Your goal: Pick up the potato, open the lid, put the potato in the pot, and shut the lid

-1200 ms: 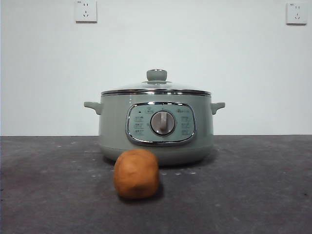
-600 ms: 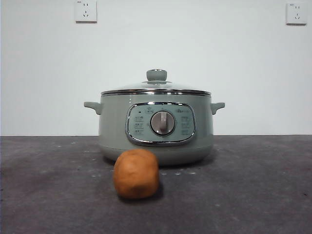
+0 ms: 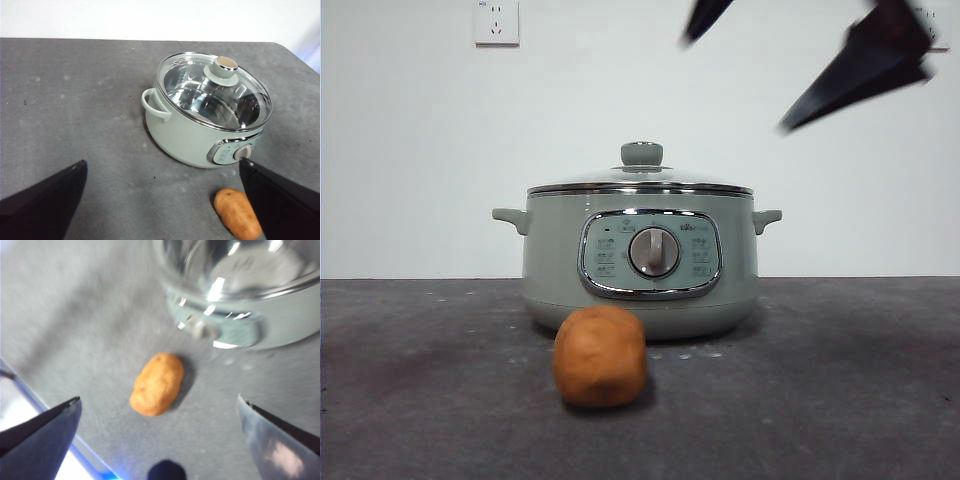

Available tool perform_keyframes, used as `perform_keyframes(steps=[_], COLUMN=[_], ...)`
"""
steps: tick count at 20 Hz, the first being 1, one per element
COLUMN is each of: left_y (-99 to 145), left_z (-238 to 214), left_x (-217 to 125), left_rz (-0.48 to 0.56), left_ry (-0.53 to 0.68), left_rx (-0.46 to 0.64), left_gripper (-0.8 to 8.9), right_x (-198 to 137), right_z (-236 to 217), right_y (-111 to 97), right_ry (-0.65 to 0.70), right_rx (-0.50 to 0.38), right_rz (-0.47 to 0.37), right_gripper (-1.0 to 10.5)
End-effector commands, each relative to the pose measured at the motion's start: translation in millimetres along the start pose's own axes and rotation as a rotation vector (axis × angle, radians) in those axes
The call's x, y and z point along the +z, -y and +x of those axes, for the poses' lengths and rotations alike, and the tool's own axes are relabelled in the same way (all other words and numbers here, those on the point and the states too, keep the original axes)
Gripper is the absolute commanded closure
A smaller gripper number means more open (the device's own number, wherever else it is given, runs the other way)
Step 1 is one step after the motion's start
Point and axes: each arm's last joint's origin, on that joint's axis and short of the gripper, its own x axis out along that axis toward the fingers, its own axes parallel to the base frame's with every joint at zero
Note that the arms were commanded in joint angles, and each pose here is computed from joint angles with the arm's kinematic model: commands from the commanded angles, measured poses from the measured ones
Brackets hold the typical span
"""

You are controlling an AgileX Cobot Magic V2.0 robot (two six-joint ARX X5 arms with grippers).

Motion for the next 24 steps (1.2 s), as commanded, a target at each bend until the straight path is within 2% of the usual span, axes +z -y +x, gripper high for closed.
perform_keyframes(steps=[1, 7, 16, 20, 22, 24], left_y=[0, 0, -1, -1, -1, -1], left_z=[0, 0, 3, 3, 3, 3], left_x=[0, 0, 0, 0, 0, 0], left_rz=[0.004, 0.005, -0.006, -0.008, -0.008, -0.01], left_ry=[0.003, 0.002, -0.015, -0.018, -0.019, -0.022], left_rx=[-0.003, -0.004, -0.004, -0.003, -0.003, -0.003], left_gripper=[1.48, 1.48, 1.48, 1.49, 1.48, 1.49], right_x=[-1, -17, -32, -35, -35, -34], right_z=[32, 110, 159, 166, 166, 166], right_y=[-11, -30, -24, -22, -22, -22], right_ry=[-0.061, -0.189, -0.251, -0.264, -0.263, -0.26], right_rx=[-0.03, -0.066, -0.1, -0.107, -0.105, -0.104], right_rz=[0.027, 0.019, 0.037, 0.04, 0.027, 0.024], right_gripper=[3.2, 3.2, 3.4, 6.9, 9.2, 9.6])
